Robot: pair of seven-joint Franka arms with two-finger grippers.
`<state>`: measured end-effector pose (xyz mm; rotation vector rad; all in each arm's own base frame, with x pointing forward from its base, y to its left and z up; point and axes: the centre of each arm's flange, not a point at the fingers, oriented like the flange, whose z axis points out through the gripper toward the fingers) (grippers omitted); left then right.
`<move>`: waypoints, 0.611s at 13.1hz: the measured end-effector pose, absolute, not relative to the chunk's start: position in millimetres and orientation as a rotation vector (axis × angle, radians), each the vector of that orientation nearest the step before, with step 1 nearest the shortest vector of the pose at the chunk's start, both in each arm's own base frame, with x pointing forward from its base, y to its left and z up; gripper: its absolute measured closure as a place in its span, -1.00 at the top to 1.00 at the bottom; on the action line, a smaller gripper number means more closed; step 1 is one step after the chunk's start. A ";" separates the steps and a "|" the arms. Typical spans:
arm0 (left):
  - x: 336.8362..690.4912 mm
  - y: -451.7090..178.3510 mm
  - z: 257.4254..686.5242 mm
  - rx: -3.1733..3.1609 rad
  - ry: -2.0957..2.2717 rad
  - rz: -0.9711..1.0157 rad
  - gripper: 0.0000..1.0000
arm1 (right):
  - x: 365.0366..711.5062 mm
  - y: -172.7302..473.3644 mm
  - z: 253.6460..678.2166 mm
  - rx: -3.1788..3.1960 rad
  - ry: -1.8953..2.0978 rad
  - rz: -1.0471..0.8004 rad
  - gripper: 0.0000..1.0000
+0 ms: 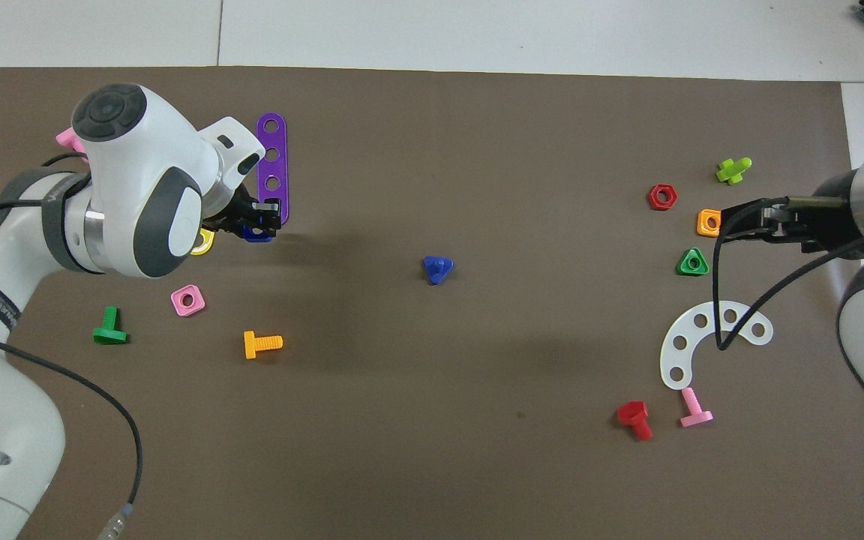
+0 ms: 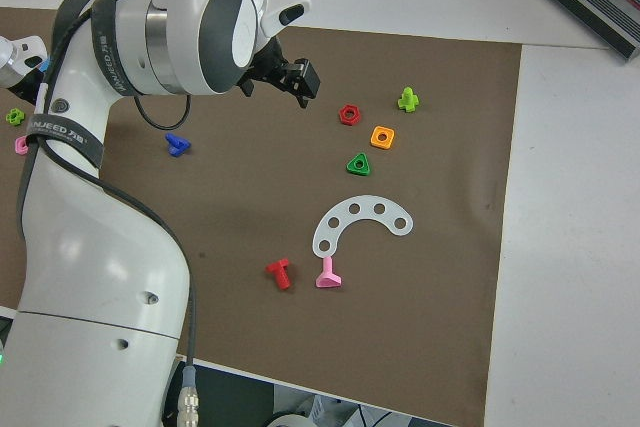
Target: Unscrew and place screws in storage area
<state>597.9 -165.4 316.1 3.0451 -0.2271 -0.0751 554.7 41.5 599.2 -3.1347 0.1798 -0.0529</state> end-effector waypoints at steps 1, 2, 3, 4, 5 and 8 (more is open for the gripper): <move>589.5 -163.1 309.0 3.045 -0.254 -0.084 -0.07 | 554.0 49.1 599.4 -3.135 0.158 -0.056 1.00; 585.0 -161.9 307.3 3.044 -0.274 -0.086 -0.07 | 553.8 60.3 599.3 -3.134 0.131 -0.070 1.00; 583.0 -161.4 308.1 3.041 -0.302 -0.083 -0.07 | 554.2 72.4 597.0 -3.131 0.112 -0.092 1.00; 582.5 -161.3 310.0 3.038 -0.330 -0.077 0.08 | 554.6 85.4 592.3 -3.128 0.098 -0.109 1.00; 582.7 -161.3 312.3 3.035 -0.347 -0.070 0.32 | 555.8 101.2 584.8 -3.124 0.091 -0.122 1.00; 588.2 -157.3 326.3 3.034 -0.348 -0.056 0.98 | 565.6 161.5 550.1 -3.104 0.117 -0.150 1.00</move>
